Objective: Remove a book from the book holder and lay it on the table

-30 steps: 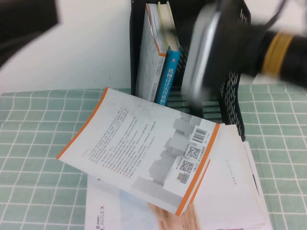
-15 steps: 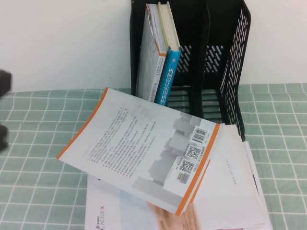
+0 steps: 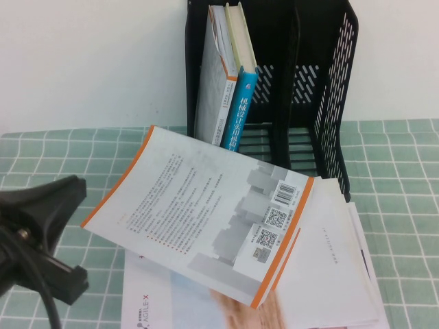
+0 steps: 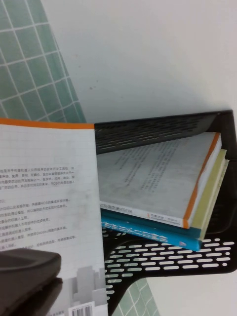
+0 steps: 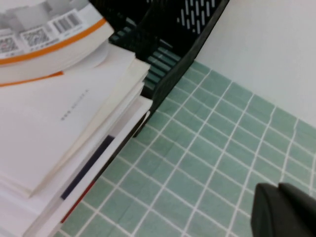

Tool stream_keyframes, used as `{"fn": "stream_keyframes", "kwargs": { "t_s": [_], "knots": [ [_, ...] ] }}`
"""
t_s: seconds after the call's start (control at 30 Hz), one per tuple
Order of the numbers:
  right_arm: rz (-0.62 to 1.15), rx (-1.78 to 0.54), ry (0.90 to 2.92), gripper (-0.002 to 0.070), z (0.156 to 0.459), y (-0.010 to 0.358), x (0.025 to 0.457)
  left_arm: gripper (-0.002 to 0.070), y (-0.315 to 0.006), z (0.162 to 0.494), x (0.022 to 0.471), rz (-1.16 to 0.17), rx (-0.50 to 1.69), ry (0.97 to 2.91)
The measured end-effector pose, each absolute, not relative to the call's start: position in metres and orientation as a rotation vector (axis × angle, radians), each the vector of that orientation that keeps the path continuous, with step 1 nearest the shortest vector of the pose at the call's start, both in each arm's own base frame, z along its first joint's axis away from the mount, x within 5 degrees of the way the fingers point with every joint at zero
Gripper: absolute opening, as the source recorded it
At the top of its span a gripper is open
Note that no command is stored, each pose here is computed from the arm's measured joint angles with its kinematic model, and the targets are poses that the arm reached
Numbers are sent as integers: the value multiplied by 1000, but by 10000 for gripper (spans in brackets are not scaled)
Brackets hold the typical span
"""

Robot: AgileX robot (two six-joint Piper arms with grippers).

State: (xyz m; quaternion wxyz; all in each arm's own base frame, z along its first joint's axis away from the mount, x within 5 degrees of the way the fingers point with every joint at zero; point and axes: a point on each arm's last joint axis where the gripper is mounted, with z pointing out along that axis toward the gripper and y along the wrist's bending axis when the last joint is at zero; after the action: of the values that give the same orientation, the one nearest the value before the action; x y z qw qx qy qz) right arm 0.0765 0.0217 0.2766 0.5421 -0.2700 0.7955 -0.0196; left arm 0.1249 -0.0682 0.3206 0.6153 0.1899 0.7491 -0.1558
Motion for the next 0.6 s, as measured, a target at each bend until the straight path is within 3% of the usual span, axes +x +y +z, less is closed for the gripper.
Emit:
{"fn": "stream_keyframes", "kwargs": {
  "t_s": [0.17,0.6],
  "knots": [
    [10,-598,1811,-2,252,13,61,-2,-69,309,125,-368,434,1696],
    [147,-529,1796,-2,246,13,52,-2,-69,310,125,-376,426,1676]
  ]
}}
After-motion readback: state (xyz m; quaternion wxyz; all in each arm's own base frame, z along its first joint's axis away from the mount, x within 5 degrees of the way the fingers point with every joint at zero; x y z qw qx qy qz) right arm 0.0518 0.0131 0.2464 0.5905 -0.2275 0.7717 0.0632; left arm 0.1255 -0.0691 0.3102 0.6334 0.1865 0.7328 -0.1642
